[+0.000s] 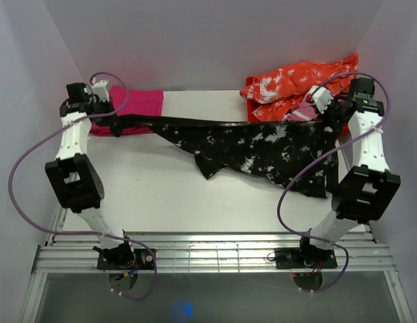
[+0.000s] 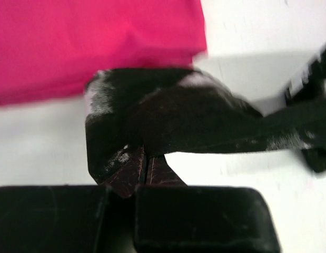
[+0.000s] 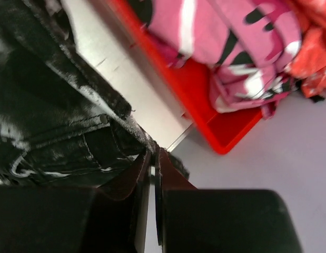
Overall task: Fold and stack the trousers
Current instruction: Flatten the trousers out
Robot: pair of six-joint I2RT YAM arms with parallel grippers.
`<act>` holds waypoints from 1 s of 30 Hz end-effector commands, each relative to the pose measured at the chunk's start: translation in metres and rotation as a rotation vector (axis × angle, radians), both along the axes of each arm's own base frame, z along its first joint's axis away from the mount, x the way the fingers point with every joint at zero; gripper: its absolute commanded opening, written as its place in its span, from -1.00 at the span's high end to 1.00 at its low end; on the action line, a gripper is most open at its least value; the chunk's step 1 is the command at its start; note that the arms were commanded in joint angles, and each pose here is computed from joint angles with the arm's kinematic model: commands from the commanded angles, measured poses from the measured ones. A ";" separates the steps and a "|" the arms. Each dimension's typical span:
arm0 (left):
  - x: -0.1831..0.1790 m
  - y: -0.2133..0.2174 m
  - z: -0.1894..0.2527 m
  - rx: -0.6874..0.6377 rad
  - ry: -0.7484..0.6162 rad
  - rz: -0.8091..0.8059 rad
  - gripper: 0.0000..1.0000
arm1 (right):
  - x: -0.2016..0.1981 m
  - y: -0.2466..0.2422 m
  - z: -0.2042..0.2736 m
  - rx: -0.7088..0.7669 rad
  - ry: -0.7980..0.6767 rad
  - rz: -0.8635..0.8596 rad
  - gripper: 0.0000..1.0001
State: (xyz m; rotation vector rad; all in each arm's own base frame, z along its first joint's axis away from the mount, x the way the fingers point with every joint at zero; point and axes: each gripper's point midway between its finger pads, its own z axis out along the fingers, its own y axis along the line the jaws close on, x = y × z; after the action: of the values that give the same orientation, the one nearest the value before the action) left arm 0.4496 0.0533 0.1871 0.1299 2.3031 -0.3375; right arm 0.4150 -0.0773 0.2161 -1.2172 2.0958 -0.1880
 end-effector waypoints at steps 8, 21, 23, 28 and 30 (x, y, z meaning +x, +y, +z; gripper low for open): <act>0.060 0.008 0.004 -0.078 0.050 0.032 -0.13 | 0.070 -0.019 0.047 0.007 -0.058 -0.272 -0.80; -0.085 -0.160 -0.027 -0.085 0.000 -0.508 -0.19 | -0.141 -0.001 -0.083 0.372 0.579 -0.352 -0.89; -0.096 -0.189 -0.026 -0.191 0.023 -0.583 -0.18 | -0.135 0.002 -0.096 0.406 0.566 -0.365 -0.89; -0.127 -0.261 -0.091 -0.096 0.051 -0.828 -0.16 | -0.120 0.011 -0.132 0.509 0.585 -0.405 -0.88; -0.120 -0.277 -0.113 -0.086 0.058 -0.872 -0.16 | -0.118 0.018 -0.143 0.552 0.605 -0.404 -0.90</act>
State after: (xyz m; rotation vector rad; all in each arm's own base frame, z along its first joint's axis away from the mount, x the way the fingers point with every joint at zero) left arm 0.3107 -0.2010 0.0899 0.9829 2.2777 -0.8946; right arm 0.2830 -0.0719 0.0871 -0.6128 2.6960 0.5194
